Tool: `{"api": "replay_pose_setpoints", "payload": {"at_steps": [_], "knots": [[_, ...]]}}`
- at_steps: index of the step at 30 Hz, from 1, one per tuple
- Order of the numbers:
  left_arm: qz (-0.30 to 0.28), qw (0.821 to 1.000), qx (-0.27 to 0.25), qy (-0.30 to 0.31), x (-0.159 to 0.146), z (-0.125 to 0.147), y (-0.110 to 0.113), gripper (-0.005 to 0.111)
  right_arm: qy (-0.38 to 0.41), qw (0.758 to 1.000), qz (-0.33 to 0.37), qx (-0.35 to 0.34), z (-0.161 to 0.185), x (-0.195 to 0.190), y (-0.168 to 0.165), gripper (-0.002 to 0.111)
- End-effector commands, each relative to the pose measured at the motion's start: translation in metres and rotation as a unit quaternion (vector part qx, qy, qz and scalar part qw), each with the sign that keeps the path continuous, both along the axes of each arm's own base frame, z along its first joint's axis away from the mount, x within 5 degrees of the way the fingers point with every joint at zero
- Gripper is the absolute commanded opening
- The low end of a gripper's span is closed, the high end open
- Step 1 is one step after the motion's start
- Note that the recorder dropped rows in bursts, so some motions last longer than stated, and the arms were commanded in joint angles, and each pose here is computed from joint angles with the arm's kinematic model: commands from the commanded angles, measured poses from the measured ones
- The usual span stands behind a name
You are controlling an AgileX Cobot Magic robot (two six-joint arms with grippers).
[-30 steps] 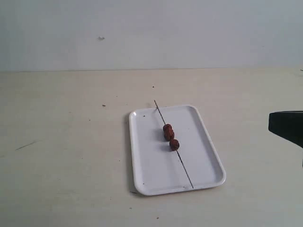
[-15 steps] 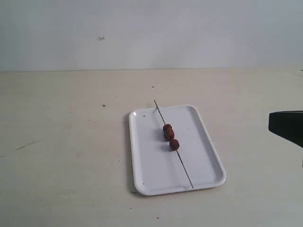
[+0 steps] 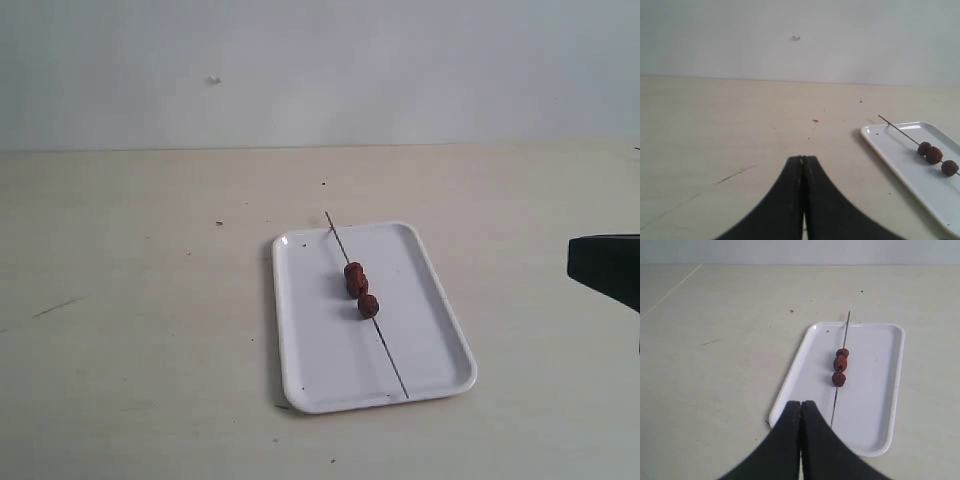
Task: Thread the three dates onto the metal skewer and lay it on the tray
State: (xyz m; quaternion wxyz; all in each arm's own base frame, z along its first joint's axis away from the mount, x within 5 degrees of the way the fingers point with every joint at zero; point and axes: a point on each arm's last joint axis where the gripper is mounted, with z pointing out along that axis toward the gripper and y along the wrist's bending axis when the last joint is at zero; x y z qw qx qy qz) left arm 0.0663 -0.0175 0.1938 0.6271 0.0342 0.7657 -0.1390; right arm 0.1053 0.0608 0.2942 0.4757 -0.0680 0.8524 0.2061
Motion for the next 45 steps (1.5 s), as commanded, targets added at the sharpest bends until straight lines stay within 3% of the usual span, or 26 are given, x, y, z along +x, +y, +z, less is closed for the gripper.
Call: {"api": "replay_pose_setpoints", "payload": {"at_steps": [1, 10, 13, 20, 28, 36, 45], "knots": [[0.002, 1.0, -0.002, -0.003, 0.0, 0.001, 0.0, 0.0, -0.007, 1.0, 0.005, -0.007, -0.001, -0.001, 0.0, 0.0], [0.002, 1.0, -0.002, -0.003, 0.0, 0.001, 0.0, 0.0, -0.007, 1.0, 0.003, 0.004, 0.0, -0.002, -0.001, 0.0], [0.002, 1.0, -0.002, -0.003, 0.0, 0.001, 0.0, 0.0, -0.035, 0.999, -0.013, -0.036, 0.001, -0.001, -0.011, 0.0], [0.002, 1.0, -0.002, -0.003, 0.0, 0.001, 0.0, 0.0, -0.169, 0.974, -0.143, -0.04, -0.021, 0.006, -0.045, 0.0], [0.002, 1.0, -0.002, -0.003, 0.0, 0.001, 0.0, 0.0, -0.228, 0.935, -0.27, -0.032, -0.073, -0.024, -0.07, 0.0], [0.002, 1.0, -0.001, -0.004, 0.0, 0.001, 0.0, 0.0, -0.208, 0.937, -0.277, -0.036, -0.09, -0.029, -0.07, 0.0], [0.002, 1.0, -0.001, -0.004, 0.0, 0.001, 0.0, 0.0, -0.27, 0.921, -0.279, -0.044, -0.081, -0.04, -0.07, 0.0]]}}
